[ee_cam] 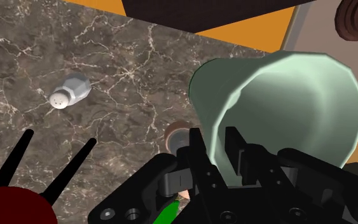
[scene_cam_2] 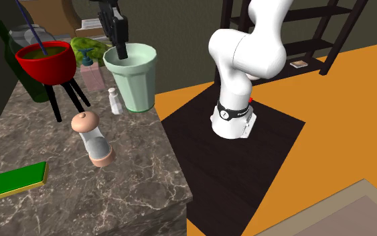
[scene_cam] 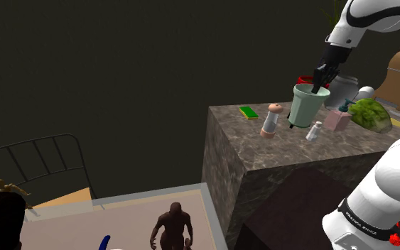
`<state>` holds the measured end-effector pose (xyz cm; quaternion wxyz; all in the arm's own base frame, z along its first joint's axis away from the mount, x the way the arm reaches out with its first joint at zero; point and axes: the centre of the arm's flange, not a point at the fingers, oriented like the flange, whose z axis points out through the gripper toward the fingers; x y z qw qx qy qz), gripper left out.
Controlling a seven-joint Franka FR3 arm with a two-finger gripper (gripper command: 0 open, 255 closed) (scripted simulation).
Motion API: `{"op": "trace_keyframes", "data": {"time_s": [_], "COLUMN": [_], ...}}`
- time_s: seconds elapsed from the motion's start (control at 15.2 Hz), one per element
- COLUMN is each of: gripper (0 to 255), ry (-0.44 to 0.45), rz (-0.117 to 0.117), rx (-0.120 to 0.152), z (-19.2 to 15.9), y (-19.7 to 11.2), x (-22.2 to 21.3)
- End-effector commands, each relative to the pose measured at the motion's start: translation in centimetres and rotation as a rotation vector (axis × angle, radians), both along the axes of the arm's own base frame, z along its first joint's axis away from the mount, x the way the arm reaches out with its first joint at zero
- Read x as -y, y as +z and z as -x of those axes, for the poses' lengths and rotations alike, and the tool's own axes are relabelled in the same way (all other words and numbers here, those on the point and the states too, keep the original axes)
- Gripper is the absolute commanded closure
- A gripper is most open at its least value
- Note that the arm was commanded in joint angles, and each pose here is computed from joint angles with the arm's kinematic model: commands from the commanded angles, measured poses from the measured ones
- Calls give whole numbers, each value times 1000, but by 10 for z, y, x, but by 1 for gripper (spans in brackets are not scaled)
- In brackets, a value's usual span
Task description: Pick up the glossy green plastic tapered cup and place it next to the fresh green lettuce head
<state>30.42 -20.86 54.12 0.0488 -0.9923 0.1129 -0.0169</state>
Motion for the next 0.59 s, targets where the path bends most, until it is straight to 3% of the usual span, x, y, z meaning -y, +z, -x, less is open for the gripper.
{"op": "trace_keyframes", "data": {"time_s": [0.0, 0.53], "gripper": [255, 255], "ry": [0, 0], "rz": [0, 0], "rx": [0, 0], "z": [0, 0], "y": [12, 54], "x": [0, 0]}}
